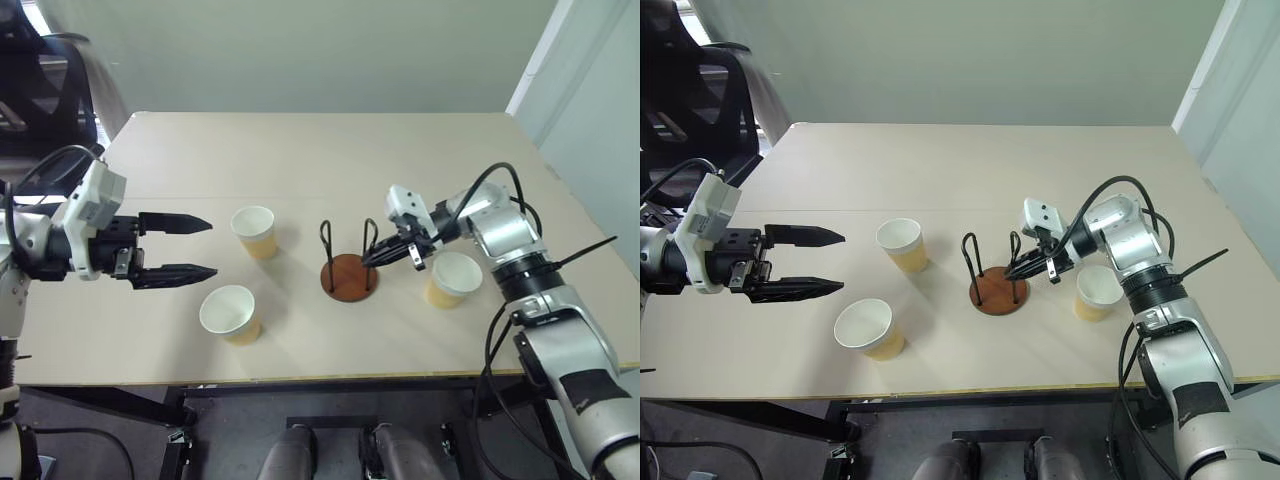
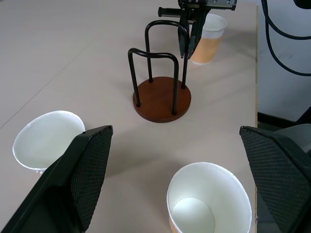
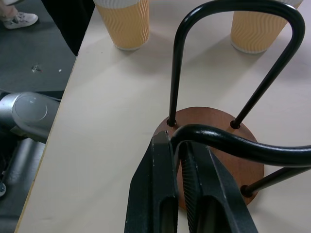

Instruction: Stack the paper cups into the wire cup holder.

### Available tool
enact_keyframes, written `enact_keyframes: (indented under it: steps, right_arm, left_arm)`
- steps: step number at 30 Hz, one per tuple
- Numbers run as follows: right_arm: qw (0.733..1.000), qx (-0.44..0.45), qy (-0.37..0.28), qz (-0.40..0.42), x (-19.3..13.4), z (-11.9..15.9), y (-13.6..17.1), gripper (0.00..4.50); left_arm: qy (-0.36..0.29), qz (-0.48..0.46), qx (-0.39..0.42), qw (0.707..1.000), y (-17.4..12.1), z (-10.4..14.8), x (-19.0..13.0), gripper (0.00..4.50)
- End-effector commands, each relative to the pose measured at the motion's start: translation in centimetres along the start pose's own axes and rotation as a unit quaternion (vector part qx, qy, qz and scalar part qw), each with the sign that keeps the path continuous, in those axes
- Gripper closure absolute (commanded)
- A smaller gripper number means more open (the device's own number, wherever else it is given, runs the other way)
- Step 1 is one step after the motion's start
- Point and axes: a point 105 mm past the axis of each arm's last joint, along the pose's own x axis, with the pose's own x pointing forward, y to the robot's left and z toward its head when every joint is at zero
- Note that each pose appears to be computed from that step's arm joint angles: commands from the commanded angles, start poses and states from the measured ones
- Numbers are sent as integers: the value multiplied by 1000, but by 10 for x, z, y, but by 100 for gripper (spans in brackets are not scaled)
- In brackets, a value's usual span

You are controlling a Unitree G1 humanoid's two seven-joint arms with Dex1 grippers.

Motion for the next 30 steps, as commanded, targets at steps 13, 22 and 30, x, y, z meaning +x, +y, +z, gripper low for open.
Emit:
enact_keyframes:
  steps: [13,22,30]
  right_arm:
    - [998,-35,38,-18,-12,-3,-11,138]
    - [998,-29,17,-61,-43,12,-20,103]
    - [994,-36,19,-100,-88,28,-11,103]
  left_arm:
    - [1,-3,26,1000,-3,14,0,0]
    - [-17,-8,29,999,1,20,6,0]
    - [-33,-31,24,999,1,23,11,0]
